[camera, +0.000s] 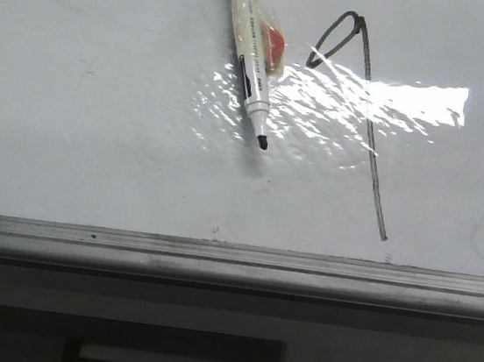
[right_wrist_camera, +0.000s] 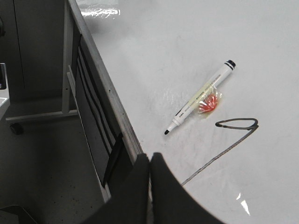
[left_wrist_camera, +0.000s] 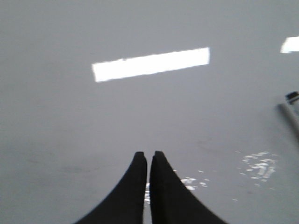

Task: Write number 9 on whiteboard

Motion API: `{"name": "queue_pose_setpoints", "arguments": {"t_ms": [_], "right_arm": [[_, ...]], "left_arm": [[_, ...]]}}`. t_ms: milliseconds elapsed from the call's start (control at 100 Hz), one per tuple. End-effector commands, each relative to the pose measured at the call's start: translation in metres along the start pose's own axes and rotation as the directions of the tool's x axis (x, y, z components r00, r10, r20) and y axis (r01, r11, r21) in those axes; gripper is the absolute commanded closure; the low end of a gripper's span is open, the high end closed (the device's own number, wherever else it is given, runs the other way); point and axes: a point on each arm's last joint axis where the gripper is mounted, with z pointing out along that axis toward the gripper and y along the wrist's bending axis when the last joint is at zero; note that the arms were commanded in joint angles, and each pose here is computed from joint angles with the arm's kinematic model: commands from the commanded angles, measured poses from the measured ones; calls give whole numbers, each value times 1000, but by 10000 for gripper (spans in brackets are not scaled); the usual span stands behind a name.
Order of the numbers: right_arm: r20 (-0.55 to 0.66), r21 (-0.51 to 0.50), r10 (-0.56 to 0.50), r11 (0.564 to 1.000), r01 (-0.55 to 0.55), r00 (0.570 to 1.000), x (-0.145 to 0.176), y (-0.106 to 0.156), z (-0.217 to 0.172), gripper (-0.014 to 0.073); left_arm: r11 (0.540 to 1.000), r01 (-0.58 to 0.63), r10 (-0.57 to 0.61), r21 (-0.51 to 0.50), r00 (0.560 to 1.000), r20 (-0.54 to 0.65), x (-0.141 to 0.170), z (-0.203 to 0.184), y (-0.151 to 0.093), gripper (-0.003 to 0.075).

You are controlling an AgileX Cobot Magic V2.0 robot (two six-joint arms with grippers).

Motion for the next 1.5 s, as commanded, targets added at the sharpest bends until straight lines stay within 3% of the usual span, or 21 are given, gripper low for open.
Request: {"name": "queue_pose_setpoints", "arguments": {"t_ms": [0, 240, 400, 500, 620, 850, 1070, 1490], "right_arm": [[78, 36, -15, 999, 12, 997, -12, -5, -3, 636], [78, 36, -15, 999, 12, 997, -12, -5, -3, 636], [78, 36, -15, 999, 12, 997, -12, -5, -3, 636], [78, 36, -15, 999, 12, 997, -12, -5, -3, 636], [78, 36, -15, 999, 12, 997, -12, -5, -3, 636], [78, 36, -15, 999, 12, 997, -12, -5, -3, 636], [77, 36, -15, 999, 12, 997, -11, -5, -3, 636], [77, 36, -15, 999, 12, 997, -11, -5, -3, 636]], "left_arm": [[998, -52, 55, -35, 994, 90, -1, -5, 8, 741], [983, -180, 183, -35, 963, 197, 48, -31, 11, 741], [994, -87, 89, -64, 996, 28, 78, -40, 14, 741], [981, -157, 147, -118, 985, -88, 94, -45, 18, 741], [976, -151, 121, -154, 975, -186, 110, -50, 19, 741], [982, -7, -22, -190, 989, -146, 112, -57, 17, 741], [978, -20, -20, -208, 982, -186, 125, -56, 18, 741], [976, -18, -13, -218, 990, -140, 119, -55, 19, 741]]}}
